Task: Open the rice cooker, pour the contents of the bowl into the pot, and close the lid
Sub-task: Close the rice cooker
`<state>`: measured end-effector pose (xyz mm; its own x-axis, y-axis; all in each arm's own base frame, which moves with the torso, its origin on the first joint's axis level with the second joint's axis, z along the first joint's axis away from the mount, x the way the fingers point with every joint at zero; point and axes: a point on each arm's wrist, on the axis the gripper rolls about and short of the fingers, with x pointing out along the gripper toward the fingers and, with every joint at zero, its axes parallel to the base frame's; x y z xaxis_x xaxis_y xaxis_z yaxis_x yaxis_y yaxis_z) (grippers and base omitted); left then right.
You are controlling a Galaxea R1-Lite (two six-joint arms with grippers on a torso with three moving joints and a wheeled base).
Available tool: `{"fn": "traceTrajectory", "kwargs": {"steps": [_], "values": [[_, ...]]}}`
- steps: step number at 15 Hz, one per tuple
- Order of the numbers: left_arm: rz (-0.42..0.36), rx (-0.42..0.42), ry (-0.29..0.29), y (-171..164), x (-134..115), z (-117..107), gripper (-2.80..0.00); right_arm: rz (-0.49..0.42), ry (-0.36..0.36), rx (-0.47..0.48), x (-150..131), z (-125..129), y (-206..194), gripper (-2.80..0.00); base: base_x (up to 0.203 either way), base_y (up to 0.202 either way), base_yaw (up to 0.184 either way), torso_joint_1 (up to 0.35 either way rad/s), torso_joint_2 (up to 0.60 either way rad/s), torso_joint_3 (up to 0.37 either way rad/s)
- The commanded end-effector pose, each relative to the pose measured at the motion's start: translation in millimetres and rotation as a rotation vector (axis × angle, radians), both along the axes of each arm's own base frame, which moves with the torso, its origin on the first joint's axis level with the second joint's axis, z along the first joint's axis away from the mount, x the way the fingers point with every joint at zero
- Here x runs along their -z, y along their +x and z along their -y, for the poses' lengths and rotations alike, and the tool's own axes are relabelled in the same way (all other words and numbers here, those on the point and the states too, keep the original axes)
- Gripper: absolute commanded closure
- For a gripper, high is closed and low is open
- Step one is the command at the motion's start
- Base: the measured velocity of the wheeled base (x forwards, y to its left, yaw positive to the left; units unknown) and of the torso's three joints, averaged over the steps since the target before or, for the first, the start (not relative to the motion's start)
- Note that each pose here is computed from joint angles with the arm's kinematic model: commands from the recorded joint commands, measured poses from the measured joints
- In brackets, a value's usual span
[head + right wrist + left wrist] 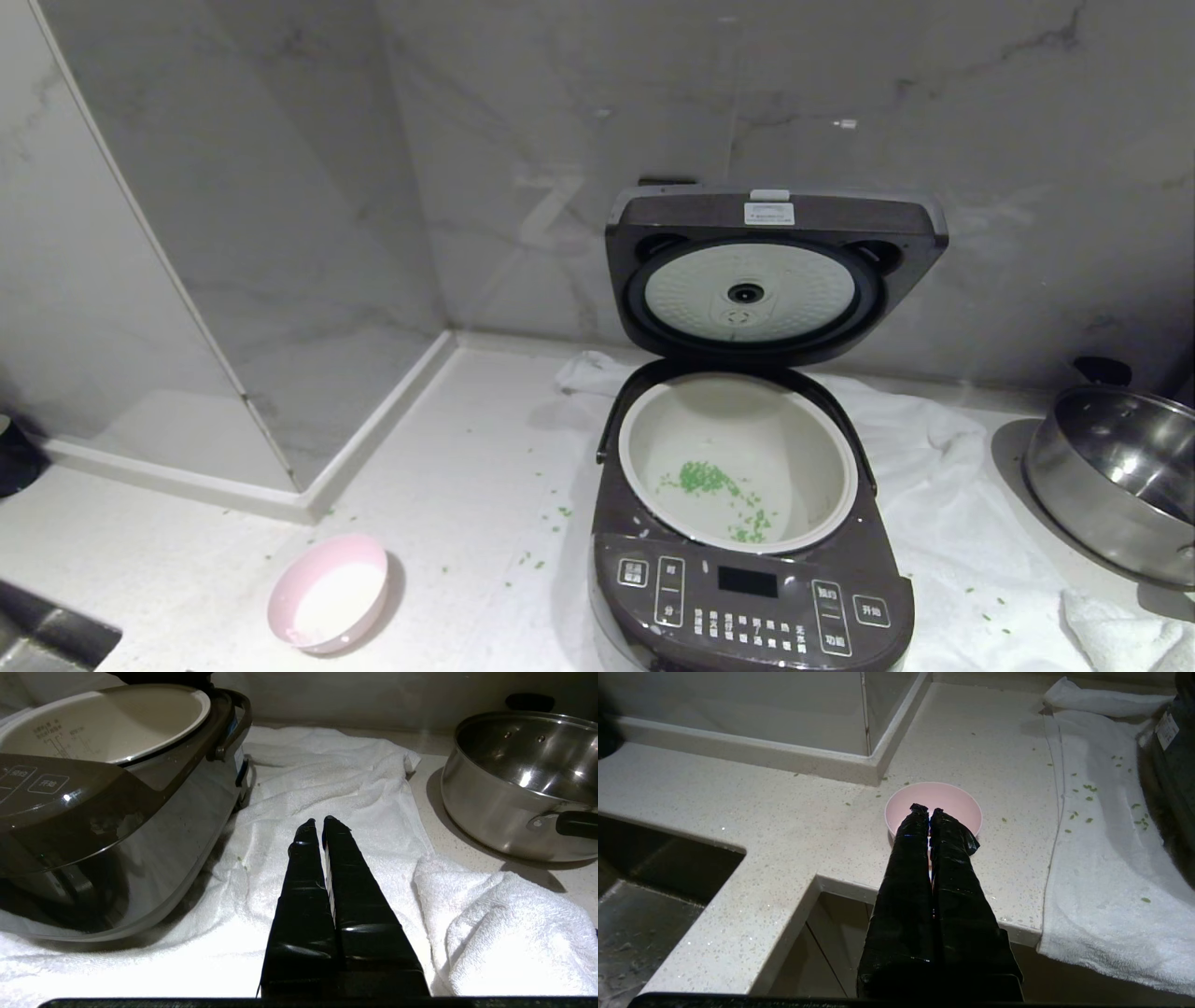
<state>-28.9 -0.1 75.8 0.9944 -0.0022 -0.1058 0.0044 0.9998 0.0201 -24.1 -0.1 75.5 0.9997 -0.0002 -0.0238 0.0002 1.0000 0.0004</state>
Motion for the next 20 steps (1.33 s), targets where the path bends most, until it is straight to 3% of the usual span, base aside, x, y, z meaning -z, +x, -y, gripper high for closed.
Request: {"fn": "traceTrajectory", "kwargs": {"steps": [1, 3, 6, 9, 12, 14, 18, 20], "values": [[0.018, 0.006, 0.011, 0, -2, 0, 0.0, 0.02, 0.0, 0.003, -1, 0, 1, 0.0, 0.0, 0.0, 0.0, 0.0, 0.0, 0.0], [0.126, 0.042, 0.002, -2, -22, 1, 0.0, 0.066, 0.0, 0.007, -9, 0, -1, 0.0, 0.0, 0.0, 0.0, 0.0, 0.0, 0.0], [0.121, 0.106, 0.005, 0, -34, 3, 0.0, 0.117, -0.003, -0.027, -49, -1, -7, 0.0, 0.0, 0.0, 0.0, 0.0, 0.0, 0.0], [0.112, 0.103, 0.016, 0, -18, 3, 0.0, 0.096, 0.016, -0.083, -127, -2, 18, 0.0, 0.0, 0.0, 0.0, 0.0, 0.0, 0.0], [0.095, 0.014, 0.04, 1, -9, 0, 0.0, 0.163, 0.028, -0.14, -223, -3, 73, 0.0, 0.0, 0.0, 0.0, 0.0, 0.0, 0.0], [0.069, 0.005, 0.051, 4, 0, 0, 0.0, 0.198, 0.036, -0.19, -273, -7, 121, 0.0, 0.0, 0.0, 0.0, 0.0, 0.0, 0.0], [0.069, 0.002, 0.052, 4, 0, 0, 0.0, 0.207, 0.048, -0.269, -323, -25, 220, 0.0, 0.0, 0.0, 0.0, 0.0, 0.0, 0.0], [0.071, 0.003, 0.051, 4, -1, 0, 0.0, 0.139, 0.054, -0.306, -326, -39, 262, 0.0, 0.0, 0.0, 0.0, 0.0, 0.0, 0.0]]}}
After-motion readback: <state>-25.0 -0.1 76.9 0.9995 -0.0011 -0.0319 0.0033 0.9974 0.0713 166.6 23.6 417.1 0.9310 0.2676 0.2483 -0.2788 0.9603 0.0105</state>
